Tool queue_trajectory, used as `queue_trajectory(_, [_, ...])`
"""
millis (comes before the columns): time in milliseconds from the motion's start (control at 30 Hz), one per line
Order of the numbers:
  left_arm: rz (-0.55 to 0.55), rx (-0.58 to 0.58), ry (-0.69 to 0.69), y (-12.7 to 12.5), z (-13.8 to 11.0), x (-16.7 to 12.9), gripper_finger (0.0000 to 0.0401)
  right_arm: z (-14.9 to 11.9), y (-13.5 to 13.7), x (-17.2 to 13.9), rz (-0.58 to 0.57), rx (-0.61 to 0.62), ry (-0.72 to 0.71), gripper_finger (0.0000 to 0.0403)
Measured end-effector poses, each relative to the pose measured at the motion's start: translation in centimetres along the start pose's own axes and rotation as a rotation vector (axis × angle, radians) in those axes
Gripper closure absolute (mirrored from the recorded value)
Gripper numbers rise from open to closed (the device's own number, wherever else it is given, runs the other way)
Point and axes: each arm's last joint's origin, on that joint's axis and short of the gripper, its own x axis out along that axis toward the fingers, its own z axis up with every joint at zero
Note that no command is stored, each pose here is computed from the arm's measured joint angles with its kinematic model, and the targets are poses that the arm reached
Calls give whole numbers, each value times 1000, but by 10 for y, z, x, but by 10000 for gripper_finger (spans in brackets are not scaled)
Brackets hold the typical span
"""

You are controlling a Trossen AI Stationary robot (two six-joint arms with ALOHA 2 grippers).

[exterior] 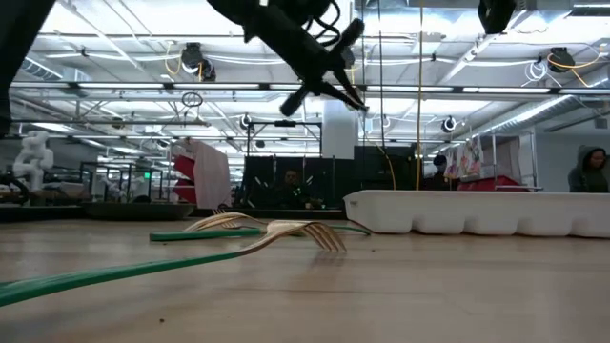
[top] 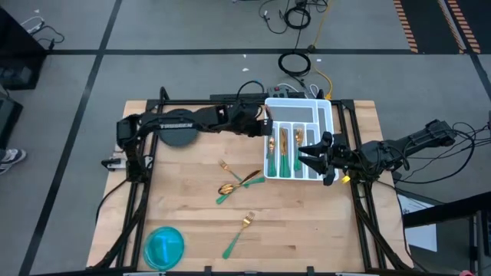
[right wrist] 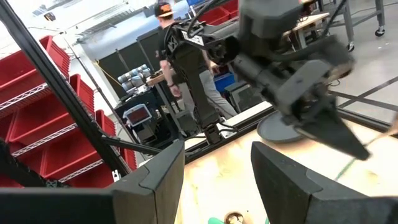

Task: Sort silverware
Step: Put the green spoon on the silverware organizer

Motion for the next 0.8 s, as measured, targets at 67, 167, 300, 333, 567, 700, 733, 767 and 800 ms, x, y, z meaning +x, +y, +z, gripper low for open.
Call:
queue_trajectory(67, [-11,-6,-16,-3,5,6,394,0,0,0,0,-1,0,225])
queue_trajectory(167, [-4,-11,-24,-4,8,14,394,0,0,0,-1,-4,1,225])
queue_trajectory(300, [104,-6,-19,1,10,27,394,0,0,0,-1,-9,2,225])
queue_trajectory(333, [119,5,-24,2,11,30,394,0,0,0,-1,-12,2,225])
queue_trajectory(567, [189,41,-54,3,12,58,394,-1,-1,0,-6,-23,13,225])
queue_trajectory(700, [214,45,-35,7,8,75,394,-2,-1,0,-8,-24,16,225])
queue_trajectory(733, [230,47,-21,8,5,79,394,-2,-1,0,-8,-25,17,225])
queue_trajectory(767, [254,51,-2,11,0,83,394,-2,-1,0,-9,-26,18,225])
queue_trajectory(800, [276,56,17,13,-4,87,394,-2,-1,0,-10,-27,20,225])
